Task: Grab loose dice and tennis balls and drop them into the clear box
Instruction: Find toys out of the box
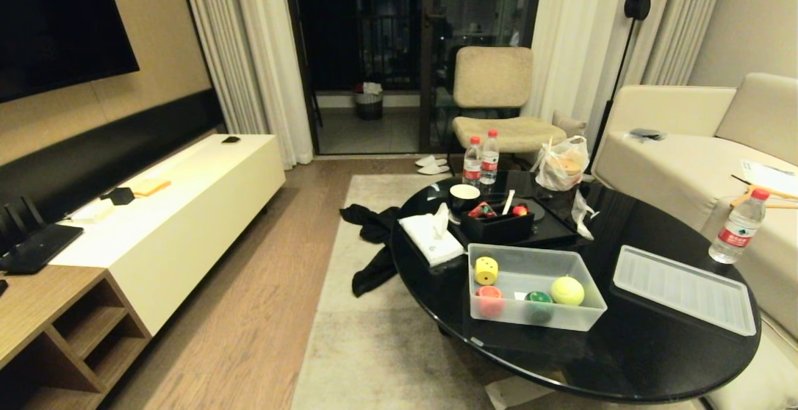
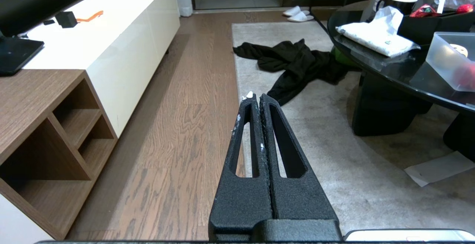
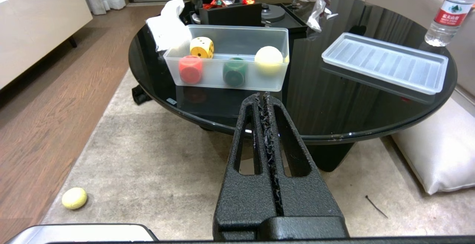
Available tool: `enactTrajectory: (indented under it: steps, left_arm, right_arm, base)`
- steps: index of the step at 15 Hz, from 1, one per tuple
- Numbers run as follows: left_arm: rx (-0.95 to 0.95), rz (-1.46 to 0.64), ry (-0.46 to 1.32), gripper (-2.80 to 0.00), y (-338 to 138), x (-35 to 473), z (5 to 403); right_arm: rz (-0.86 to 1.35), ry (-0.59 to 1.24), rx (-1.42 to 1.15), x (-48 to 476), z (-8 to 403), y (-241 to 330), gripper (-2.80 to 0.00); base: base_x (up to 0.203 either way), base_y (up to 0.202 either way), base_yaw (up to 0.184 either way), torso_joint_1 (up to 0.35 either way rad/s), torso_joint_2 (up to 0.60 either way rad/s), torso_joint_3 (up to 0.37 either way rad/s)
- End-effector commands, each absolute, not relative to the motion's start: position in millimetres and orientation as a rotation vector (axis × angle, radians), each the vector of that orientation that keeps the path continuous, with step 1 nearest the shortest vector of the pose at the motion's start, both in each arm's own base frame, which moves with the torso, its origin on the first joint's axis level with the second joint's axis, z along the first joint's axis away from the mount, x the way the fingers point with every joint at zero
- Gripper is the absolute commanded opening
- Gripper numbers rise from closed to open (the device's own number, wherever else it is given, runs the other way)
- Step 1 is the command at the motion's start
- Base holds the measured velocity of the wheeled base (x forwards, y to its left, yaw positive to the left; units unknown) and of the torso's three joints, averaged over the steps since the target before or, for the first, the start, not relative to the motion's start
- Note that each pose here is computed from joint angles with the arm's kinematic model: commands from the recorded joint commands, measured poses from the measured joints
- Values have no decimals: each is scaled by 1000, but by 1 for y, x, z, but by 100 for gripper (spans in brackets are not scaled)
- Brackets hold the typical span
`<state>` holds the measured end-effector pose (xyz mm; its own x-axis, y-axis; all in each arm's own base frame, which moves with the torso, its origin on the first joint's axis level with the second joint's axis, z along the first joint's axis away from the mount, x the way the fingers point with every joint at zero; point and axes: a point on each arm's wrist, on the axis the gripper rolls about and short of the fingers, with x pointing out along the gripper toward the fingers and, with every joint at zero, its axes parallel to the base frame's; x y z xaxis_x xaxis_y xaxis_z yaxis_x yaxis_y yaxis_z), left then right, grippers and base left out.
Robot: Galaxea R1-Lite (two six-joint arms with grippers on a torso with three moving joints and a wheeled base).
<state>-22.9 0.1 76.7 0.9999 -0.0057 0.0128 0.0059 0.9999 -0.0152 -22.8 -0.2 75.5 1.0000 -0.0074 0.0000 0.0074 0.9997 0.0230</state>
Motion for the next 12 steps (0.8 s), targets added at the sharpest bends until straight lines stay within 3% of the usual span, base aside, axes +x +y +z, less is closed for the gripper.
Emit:
enactTrajectory:
  steps: [1, 5, 12]
  left_arm:
    - [-15, -6, -11, -280, 0, -23, 76]
    - [-15, -5, -11, -280, 0, -23, 76]
    - [-15, -6, -11, -280, 0, -23, 76]
  right_arm:
    - [-8, 1, 23, -23, 75, 0, -280]
    - [-8, 1, 23, -23, 75, 0, -280]
    - [-8, 1, 23, -23, 75, 0, -280]
  base:
    - [0, 0, 0, 0, 0, 0]
    - [-45, 0, -18, 4, 2, 1]
    - [-178, 0, -7, 1, 1, 3]
